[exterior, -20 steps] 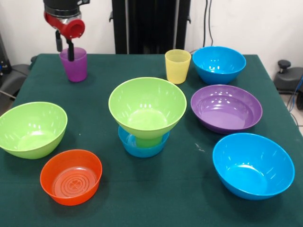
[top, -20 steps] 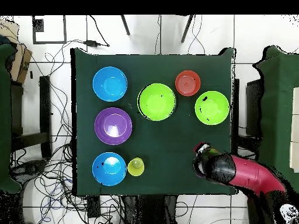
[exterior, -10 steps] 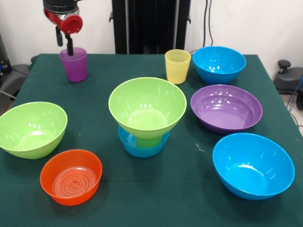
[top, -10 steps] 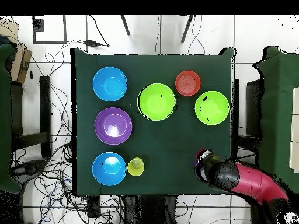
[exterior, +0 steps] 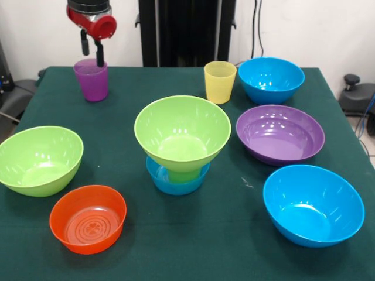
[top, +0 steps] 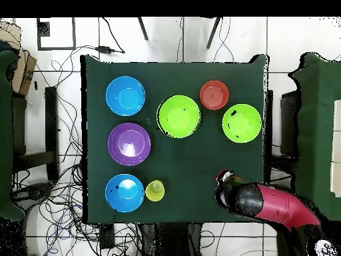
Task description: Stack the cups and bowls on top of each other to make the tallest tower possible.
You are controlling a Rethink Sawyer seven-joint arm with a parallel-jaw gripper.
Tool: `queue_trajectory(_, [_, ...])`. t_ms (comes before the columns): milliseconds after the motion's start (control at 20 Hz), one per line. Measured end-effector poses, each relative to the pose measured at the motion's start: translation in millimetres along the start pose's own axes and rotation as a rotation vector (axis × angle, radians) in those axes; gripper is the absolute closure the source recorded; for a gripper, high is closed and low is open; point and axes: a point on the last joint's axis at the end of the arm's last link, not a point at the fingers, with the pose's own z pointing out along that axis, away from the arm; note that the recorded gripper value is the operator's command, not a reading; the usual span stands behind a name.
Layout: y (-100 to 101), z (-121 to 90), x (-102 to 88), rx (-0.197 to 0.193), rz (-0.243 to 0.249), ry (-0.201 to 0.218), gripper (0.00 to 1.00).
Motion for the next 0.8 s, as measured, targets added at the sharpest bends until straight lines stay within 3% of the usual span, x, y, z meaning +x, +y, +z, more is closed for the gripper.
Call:
queue_trajectory(400, [8.6, 3.3, 6.1, -0.003, -0.019, 0.005, 0.00])
queue_trajectory(800, [13.0, 25.4, 16.7, -0.026, -0.025, 0.022, 0.00])
